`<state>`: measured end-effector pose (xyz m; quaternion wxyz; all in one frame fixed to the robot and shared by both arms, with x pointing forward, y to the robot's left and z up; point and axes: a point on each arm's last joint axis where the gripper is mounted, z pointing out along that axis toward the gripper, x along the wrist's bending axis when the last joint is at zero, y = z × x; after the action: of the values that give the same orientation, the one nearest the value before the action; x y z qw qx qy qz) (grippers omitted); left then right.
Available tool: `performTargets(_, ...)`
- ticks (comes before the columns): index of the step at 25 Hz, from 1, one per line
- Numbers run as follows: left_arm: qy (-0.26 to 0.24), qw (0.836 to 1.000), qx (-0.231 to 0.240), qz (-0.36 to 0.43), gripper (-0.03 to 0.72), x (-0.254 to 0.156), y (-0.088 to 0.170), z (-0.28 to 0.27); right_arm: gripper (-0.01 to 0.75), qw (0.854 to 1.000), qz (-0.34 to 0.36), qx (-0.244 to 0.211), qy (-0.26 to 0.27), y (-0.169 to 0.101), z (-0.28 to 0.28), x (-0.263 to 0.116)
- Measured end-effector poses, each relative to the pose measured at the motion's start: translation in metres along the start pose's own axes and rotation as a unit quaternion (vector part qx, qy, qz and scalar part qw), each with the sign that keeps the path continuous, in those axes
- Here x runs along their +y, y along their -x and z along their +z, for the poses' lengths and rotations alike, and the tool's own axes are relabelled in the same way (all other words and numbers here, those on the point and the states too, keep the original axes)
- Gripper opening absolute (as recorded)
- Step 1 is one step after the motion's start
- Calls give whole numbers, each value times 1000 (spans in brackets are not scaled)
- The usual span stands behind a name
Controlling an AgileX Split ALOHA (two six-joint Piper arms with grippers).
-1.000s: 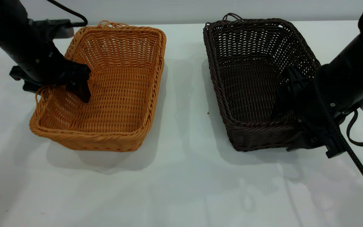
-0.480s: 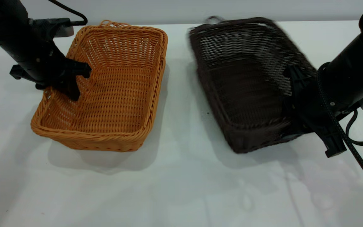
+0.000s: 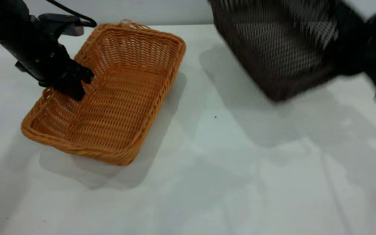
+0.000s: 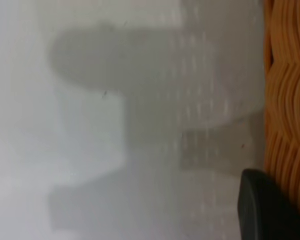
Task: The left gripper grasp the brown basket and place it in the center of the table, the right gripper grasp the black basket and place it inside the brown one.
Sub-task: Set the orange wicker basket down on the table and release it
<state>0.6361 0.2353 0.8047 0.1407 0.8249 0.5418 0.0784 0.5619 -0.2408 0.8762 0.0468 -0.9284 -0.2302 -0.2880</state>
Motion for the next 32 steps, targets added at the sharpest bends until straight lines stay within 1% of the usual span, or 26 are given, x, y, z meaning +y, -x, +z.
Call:
performTargets(2,2,998,-3,63,83,3,8,-1,83,997,-55,55,-12,-20,-16,15)
performTargets(4,6,989,-6,145,83,6,19,-1,83,987,-111,112,-42,-42,-35,21)
performTargets(5,8,983,-9,184,83,8,28,0,83,979,-143,135,-61,-51,-43,23)
performTargets(6,10,973,-11,229,83,11,35,0,83,972,-165,152,-75,-58,-51,25)
performTargets(7,14,962,-14,273,83,14,45,0,83,961,-191,171,-100,-68,-59,26)
performTargets(8,18,950,-16,310,83,17,55,0,83,954,-211,178,-118,-74,-64,25)
performTargets(10,27,922,-20,386,83,23,74,-1,83,937,-254,182,-152,-85,-73,24)
performTargets(12,35,890,-26,453,83,28,96,-2,83,924,-297,175,-167,-92,-80,24)
performTargets(13,38,875,-29,482,83,31,104,-2,83,919,-307,174,-175,-96,-83,24)
performTargets(15,44,843,-33,535,83,35,121,-2,83,916,-318,169,-178,-99,-86,25)
performTargets(17,48,822,-35,567,83,39,131,-1,83,915,-322,164,-178,-100,-87,25)
performTargets(18,50,816,-34,575,83,41,133,0,83,915,-323,161,-178,-99,-87,26)
performTargets(20,52,812,-33,581,83,44,134,2,83,916,-326,153,-178,-98,-86,26)
performTargets(23,54,811,-32,582,83,45,134,3,83,919,-322,151,-171,-97,-86,30)
performTargets(26,54,811,-28,582,83,44,133,7,83,928,-303,152,-152,-95,-87,41)
performTargets(29,56,811,-24,582,83,45,133,13,83,941,-278,152,-120,-94,-88,54)
performTargets(32,55,811,-26,582,82,46,133,18,83,945,-270,152,-101,-94,-88,60)
